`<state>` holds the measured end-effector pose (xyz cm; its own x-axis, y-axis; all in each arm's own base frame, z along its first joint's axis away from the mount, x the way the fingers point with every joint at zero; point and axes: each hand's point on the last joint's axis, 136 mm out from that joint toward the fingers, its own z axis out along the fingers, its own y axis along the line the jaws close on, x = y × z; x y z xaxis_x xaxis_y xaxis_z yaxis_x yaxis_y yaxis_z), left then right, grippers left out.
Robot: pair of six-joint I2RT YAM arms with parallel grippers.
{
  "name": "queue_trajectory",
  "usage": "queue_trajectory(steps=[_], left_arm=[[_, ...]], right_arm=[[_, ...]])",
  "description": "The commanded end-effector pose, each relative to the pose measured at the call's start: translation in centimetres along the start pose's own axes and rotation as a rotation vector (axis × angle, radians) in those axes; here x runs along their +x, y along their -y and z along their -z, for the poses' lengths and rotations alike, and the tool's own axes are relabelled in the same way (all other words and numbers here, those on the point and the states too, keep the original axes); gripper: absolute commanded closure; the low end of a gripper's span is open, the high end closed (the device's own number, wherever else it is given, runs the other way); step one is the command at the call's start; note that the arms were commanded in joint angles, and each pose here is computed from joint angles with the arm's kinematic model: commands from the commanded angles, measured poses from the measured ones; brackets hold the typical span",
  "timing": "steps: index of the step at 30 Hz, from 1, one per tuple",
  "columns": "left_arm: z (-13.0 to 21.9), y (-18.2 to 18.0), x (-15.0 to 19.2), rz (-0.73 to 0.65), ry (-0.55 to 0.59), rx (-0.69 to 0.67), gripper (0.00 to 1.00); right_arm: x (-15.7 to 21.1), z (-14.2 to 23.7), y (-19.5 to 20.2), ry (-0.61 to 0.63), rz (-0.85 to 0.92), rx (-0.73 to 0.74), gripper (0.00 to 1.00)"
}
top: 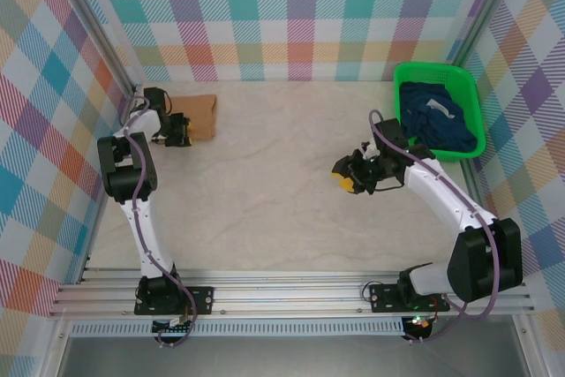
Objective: Fold and stack the t-shirts
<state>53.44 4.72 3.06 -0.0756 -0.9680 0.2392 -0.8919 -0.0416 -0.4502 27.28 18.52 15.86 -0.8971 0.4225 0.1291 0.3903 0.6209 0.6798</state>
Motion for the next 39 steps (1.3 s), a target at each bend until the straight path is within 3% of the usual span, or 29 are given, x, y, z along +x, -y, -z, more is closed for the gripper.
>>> queue_trajectory(steps=[1,9,19,25,31,33,34,35,36,39], left_arm=[[-2.1,-0.7,-7.3,-0.041,0.132,-0.018,0.59],[-3.7,3.2,-8.3,-0.006,0.099,0.077,0.58],[-4.2,5.5,-8.8,-0.014,0.093,0.119,0.53],[-1.1,5.2,-9.0,-0.085,0.169,0.067,0.45],[4.4,7.3,-7.1,-0.176,0.193,0.157,0.34],[6.8,8.1,-5.4,-0.235,0.177,0.190,0.30],[7.8,8.3,-4.5,-0.264,0.172,0.207,0.22],[9.3,8.5,-3.3,-0.297,0.172,0.226,0.07],[10.9,8.5,-2.1,-0.339,0.179,0.242,0.00],[16.7,7.9,1.1,-0.478,0.262,0.277,0.00]], right_arm=[[0.0,0.6,0.4,0.010,-0.028,0.012,0.64],[-0.1,0.6,0.4,0.002,-0.033,0.026,0.64],[-0.2,0.6,0.1,-0.009,-0.027,0.033,0.64],[-0.8,1.7,-1.2,0.047,0.043,-0.001,0.61],[-1.7,5.5,-7.1,0.214,0.277,-0.224,0.54],[-1.8,7.3,-9.2,0.291,0.362,-0.311,0.49],[-1.8,8.0,-9.9,0.327,0.395,-0.344,0.45],[-2.0,8.9,-10.6,0.370,0.426,-0.377,0.41],[-2.1,9.7,-11.3,0.405,0.456,-0.407,0.31],[-2.1,11.7,-13.1,0.471,0.531,-0.453,0.01]])
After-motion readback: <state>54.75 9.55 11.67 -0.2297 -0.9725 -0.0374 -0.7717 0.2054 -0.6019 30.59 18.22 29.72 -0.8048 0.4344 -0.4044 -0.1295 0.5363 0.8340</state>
